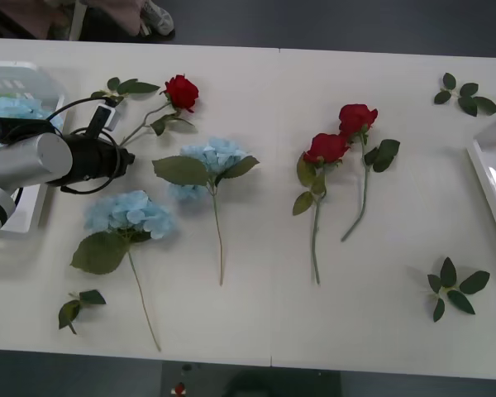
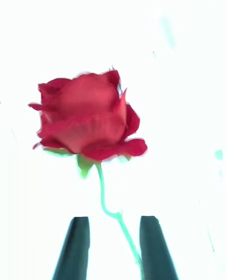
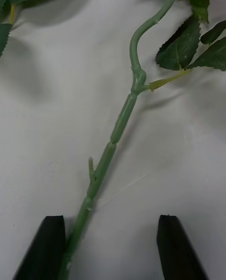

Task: Put the red flowers into the right box and the blue flowers into the left box

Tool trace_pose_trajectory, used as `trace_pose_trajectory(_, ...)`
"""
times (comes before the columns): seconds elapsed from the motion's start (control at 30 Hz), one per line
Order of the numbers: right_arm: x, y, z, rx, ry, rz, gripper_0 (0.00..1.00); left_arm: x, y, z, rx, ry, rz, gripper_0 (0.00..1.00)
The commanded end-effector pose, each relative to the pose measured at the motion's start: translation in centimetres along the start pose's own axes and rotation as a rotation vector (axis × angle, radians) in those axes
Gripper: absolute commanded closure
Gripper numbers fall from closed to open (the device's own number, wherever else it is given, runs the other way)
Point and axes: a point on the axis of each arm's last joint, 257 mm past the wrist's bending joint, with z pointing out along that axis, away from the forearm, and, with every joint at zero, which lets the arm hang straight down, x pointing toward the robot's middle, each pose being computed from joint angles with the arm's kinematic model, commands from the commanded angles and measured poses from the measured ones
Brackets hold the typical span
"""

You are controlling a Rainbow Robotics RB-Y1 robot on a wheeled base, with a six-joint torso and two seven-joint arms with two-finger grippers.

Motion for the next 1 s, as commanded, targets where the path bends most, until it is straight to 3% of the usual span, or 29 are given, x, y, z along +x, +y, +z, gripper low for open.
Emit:
trace_pose_trajectory(0.03, -3.3, -0.5, -2.1, 0.006, -0.063, -0.069, 0.0, -1.3, 0.1, 0.0, 0.002, -0.019, -0.03, 0.97)
trace_pose_trajectory(0.27, -5.5, 4.8, -6.7, -0.107, -0.062, -0.134, 0.0, -0.6, 0.1, 0.1, 0.015, -0.014, -0.077, 1.0)
trace_pose_trajectory(0.63, -5.6, 18.4, -12.0, -0.389, -0.022, -0.075, 0.0, -0.7, -0.9, 0.2, 0.042, -0.019, -0.101, 1.0)
trace_pose_trajectory(0.83, -5.1, 26.0, -12.5, -0.494, -0.031, -0.04, 0.0, -5.0, -0.6, -1.9, 0.062, -0.088, -0.036, 1.0)
trace_pose_trajectory(1.0, -5.1, 29.4, -11.4, -0.496, -0.064, -0.039, 0.0, -7.6, -3.7, -4.1, 0.194, -0.105, -0.054, 1.0)
